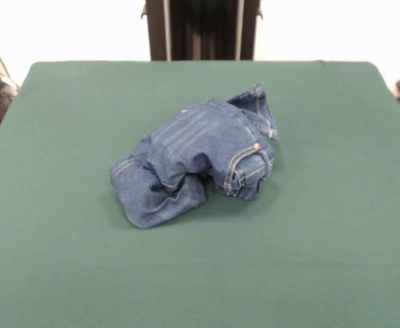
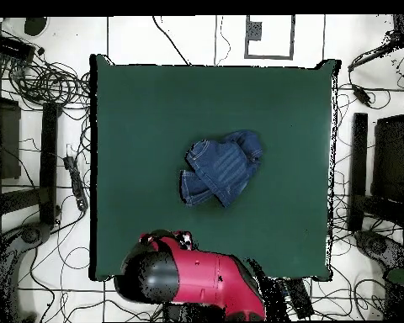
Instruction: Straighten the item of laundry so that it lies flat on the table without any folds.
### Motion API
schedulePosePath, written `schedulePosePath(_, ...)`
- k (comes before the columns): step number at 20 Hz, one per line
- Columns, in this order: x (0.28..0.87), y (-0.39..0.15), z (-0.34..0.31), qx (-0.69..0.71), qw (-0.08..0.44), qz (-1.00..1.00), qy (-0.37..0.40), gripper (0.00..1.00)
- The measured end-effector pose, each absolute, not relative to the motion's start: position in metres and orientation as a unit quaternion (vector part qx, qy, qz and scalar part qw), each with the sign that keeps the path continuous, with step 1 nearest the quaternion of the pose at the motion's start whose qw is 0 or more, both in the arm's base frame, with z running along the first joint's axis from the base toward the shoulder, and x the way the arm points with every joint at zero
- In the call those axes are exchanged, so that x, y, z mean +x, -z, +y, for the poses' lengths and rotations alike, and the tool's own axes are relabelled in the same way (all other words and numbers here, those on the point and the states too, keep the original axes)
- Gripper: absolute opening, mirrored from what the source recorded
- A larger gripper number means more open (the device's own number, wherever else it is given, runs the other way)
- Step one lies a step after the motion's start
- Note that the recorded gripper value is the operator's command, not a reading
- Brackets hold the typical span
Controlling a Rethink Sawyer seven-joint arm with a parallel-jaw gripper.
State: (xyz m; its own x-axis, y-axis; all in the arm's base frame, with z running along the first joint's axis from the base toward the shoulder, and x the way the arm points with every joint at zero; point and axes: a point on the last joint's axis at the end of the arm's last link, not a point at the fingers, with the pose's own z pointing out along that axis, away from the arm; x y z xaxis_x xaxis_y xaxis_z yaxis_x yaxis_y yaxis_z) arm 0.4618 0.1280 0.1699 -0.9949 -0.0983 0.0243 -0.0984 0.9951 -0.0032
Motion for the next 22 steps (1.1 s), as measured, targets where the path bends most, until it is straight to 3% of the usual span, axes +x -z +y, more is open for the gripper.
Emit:
schedulePosePath(9, 0.464, -0.125, 0.104, 0.021, 0.002, -1.0, -0.002, 0.0)
schedulePosePath(22, 0.445, -0.073, 0.087, -0.002, 0.046, -0.999, 0.006, 0.0)
